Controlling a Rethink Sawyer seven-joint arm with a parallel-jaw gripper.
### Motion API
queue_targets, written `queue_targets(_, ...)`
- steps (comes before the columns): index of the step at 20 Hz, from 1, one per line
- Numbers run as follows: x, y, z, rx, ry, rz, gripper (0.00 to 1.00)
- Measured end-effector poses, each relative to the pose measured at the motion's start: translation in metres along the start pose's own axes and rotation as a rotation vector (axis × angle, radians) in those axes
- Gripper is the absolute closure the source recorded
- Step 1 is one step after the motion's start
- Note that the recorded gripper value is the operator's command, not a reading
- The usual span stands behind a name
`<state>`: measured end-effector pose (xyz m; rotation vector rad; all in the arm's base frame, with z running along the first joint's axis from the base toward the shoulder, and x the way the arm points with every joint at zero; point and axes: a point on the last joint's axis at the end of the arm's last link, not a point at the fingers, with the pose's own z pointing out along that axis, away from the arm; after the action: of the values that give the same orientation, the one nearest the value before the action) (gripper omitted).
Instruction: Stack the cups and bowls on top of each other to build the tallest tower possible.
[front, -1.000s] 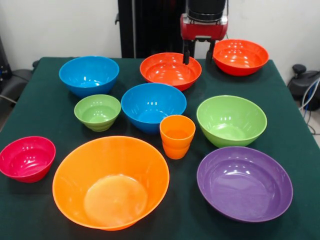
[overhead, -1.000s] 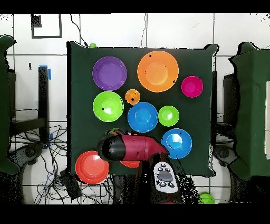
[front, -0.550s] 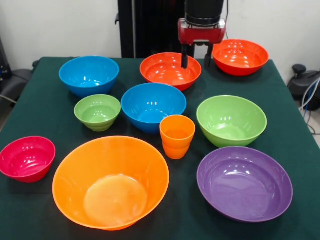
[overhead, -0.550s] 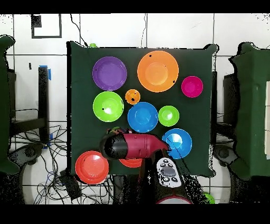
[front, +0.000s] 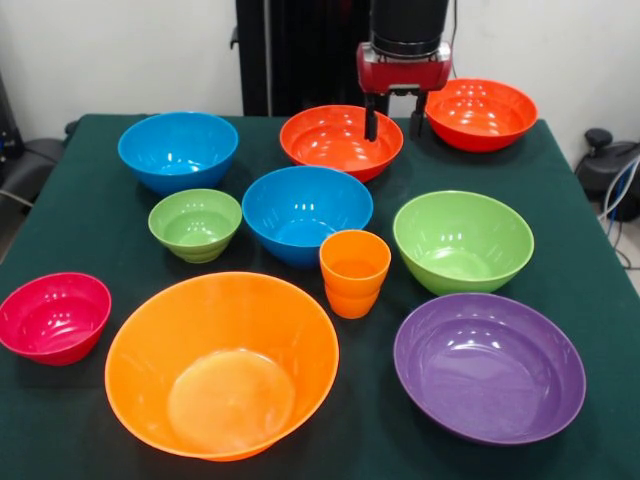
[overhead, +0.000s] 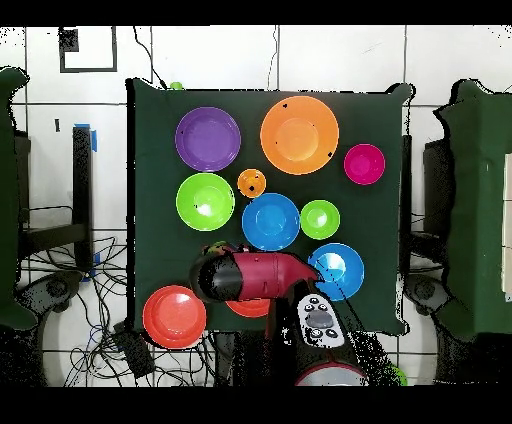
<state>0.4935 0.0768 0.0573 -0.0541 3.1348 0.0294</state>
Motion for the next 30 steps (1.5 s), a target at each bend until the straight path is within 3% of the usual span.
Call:
queue_targets(12,0.0051,-0.0002,0.0016,0.01,-0.002,-0.043,0.0)
queue_targets(30,-0.0004,-0.002,-0.0026,0.002,-0.016,-0.04,0.0)
